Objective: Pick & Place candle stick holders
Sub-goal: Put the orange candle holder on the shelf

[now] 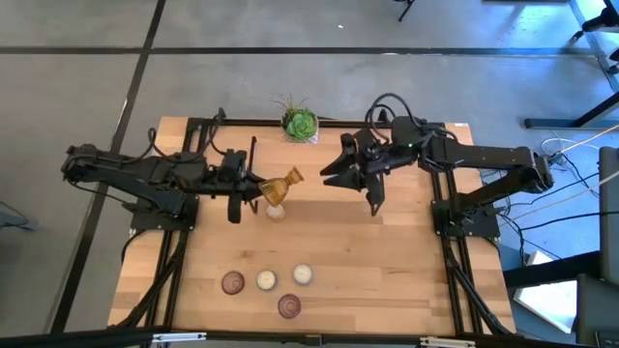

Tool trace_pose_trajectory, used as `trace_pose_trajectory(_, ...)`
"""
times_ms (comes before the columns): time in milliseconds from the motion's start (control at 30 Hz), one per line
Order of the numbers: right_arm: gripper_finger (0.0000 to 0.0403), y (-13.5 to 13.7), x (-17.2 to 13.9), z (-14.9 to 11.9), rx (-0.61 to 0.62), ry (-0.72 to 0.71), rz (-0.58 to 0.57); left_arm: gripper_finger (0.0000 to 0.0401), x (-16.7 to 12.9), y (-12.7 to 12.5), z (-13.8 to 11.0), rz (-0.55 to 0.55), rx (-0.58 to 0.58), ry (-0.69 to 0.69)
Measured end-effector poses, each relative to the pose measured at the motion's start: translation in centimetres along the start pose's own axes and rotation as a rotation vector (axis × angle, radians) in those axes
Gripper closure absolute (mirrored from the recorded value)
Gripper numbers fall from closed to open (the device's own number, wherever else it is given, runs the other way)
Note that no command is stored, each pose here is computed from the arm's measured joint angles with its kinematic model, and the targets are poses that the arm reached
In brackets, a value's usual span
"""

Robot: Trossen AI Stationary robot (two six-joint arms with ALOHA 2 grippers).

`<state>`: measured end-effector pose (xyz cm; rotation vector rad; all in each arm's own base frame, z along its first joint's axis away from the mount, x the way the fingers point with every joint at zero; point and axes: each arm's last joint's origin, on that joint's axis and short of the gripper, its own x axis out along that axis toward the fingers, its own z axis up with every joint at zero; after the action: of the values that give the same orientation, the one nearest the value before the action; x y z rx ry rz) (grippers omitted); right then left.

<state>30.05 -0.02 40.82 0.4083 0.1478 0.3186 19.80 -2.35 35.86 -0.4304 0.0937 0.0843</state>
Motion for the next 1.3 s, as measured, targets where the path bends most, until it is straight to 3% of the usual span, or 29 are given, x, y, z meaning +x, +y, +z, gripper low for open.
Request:
trace_pose_trajectory(167,0.019,0.9,0.0,0.4,-0.012,0.013,0.004,0.038,0.6,0.5,0.2,-0.014,-0.013,0.005)
trace_pose_trajectory(300,0.017,1.2,0.1,0.1,-0.022,0.023,-0.003,0.038,1.2,1.1,0.3,-0.043,-0.018,0.02)
trace_pose_trajectory(633,0.0178,0.6,0.3,-0.6,-0.017,0.063,-0.117,0.038,3.1,1.7,0.4,-0.158,-0.044,0.041)
trace_pose_trajectory(1300,0.018,0.0,1.6,-1.5,-0.001,0.104,-0.113,0.038,4.4,2.8,0.3,-0.148,-0.047,0.048)
